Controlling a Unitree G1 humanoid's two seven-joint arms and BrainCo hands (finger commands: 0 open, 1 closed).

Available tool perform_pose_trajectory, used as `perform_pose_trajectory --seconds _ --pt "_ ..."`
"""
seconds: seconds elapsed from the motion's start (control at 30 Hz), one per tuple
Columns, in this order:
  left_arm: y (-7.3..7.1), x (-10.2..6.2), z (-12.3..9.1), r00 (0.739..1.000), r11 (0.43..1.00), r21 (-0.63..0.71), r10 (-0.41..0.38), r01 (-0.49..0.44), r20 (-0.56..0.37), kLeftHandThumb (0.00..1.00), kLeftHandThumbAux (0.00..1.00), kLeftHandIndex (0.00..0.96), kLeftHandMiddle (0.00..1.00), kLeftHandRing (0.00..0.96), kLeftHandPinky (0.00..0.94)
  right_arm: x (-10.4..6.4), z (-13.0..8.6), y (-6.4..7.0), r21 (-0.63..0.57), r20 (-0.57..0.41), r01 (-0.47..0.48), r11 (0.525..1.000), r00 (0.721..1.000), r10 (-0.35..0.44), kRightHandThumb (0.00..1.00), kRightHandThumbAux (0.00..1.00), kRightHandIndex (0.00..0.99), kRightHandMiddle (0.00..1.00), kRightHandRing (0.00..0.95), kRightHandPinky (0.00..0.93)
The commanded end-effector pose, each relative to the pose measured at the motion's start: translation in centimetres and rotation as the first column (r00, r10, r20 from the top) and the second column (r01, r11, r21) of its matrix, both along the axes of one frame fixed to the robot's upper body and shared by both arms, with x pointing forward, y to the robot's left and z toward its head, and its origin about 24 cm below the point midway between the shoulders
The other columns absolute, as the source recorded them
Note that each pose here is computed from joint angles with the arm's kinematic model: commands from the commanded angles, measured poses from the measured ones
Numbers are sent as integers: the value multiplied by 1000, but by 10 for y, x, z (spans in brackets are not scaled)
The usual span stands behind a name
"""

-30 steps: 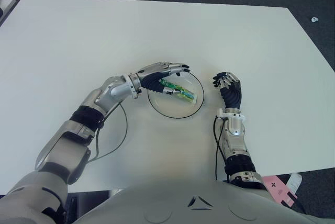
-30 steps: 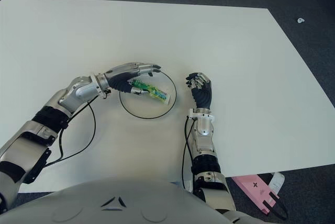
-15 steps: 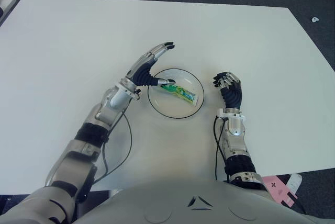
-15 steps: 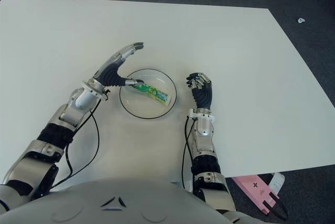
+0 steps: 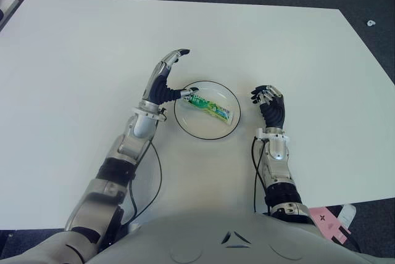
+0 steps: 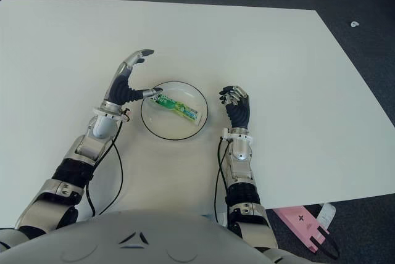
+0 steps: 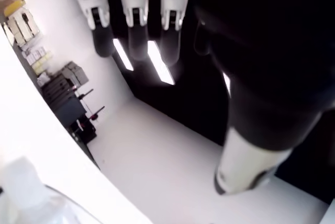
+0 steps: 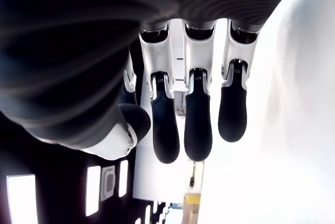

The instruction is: Put the toothpaste on the table into the plate.

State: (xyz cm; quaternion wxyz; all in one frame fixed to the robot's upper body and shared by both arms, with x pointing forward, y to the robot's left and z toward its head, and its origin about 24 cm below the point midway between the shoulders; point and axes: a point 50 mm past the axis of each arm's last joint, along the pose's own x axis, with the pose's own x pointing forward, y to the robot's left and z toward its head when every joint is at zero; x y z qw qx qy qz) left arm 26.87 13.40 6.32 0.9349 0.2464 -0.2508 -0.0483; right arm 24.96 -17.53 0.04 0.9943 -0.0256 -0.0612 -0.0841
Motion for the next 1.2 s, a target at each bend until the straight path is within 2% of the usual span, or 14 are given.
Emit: perform_pose_trajectory --seconds 0.03,0.13,0.3,0.47,0.53,0.73,0.93,1.07,1.2 --pt "7 -11 -8 994 990 -98 98 -103 -55 0 906 194 201 172 188 -19 -30 -2 4 -154 11 1000 988 -10 710 727 431 533 543 547" --pt "10 -16 -10 982 973 -160 151 -167 -113 0 909 193 201 174 188 -19 -31 -2 3 -153 8 1000 988 -8 710 728 431 534 546 548" --pt "9 -26 -15 946 922 -248 249 -297 -207 0 888 196 206 184 195 -18 -30 -2 -1 -154 4 1000 988 -4 710 728 431 533 545 544" --pt "9 -32 -26 909 876 -294 298 -382 -293 0 863 221 230 205 212 -18 -30 -1 -2 -155 6 1000 988 -6 709 729 431 532 543 541" --pt "10 -33 -29 901 861 -320 296 -396 -318 0 874 232 239 211 218 -18 -30 -1 -2 -153 7 1000 988 -7 709 729 431 532 544 540" --pt "12 -34 -32 899 842 -367 273 -395 -342 0 912 253 253 220 231 -17 -30 0 -2 -150 3 1000 989 -3 708 728 431 532 542 533" --pt "19 -42 -44 882 813 -411 245 -413 -402 0 967 265 257 219 232 -16 -30 0 -7 -150 -1 1000 989 0 708 728 431 531 541 542" --pt "19 -47 -51 859 781 -432 250 -452 -446 1 989 287 274 239 264 -16 -30 0 -5 -150 0 1000 989 -1 708 728 431 533 543 540" --pt "20 -54 -68 823 750 -429 263 -503 -504 17 996 312 304 272 309 -16 -30 1 -3 -151 5 1000 989 -5 709 727 431 533 544 540"
